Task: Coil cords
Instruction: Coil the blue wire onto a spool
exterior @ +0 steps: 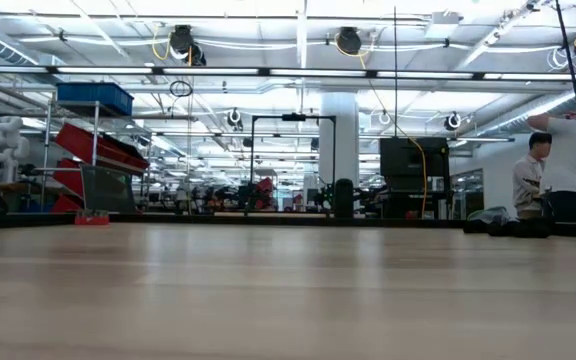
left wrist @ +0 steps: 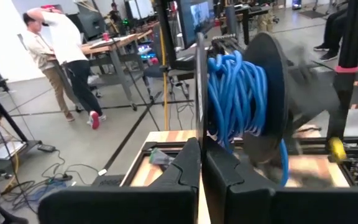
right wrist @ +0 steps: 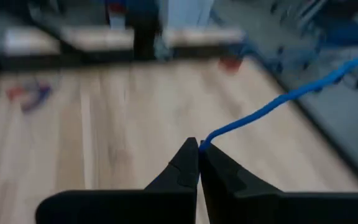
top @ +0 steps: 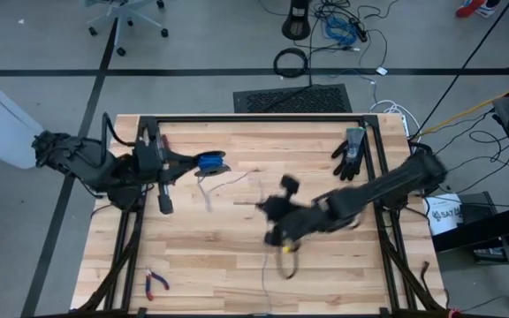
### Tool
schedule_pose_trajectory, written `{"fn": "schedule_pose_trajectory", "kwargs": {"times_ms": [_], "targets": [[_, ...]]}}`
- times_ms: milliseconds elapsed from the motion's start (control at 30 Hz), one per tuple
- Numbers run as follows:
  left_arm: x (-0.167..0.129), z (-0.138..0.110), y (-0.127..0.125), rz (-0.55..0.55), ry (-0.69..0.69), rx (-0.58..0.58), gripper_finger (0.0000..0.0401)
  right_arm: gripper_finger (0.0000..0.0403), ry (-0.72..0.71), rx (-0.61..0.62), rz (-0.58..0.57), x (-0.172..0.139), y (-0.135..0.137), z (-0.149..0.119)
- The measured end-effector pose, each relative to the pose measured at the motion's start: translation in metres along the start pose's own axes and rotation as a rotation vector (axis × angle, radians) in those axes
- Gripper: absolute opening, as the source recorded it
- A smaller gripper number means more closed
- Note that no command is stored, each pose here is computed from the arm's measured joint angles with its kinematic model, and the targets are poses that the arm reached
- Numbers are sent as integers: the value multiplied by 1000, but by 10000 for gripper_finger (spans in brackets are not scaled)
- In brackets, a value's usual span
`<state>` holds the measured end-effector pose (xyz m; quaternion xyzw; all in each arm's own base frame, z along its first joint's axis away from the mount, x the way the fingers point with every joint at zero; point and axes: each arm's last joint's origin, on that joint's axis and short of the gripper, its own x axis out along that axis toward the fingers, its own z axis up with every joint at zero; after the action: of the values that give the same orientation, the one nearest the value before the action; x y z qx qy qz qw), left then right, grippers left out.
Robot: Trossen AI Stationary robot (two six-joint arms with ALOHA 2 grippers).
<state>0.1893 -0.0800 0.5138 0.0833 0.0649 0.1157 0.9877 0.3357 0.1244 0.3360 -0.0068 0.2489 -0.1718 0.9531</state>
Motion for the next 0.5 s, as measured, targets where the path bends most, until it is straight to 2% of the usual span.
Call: {"fn": "schedule_pose_trajectory", "kwargs": {"times_ms": [133,300,400,500], "targets": [[4,-1,-5,-6,6,7,6,0,-158,49,30,-56,-38,33],[12,-4,-12,-8,24,25,6,0,-340,121,54,-112,-82,58],[17,-5,-17,-8,34,34,6,0,-416,154,52,-134,-103,65],[24,-8,-24,-10,51,49,6,0,-429,161,42,-142,-114,65]]}}
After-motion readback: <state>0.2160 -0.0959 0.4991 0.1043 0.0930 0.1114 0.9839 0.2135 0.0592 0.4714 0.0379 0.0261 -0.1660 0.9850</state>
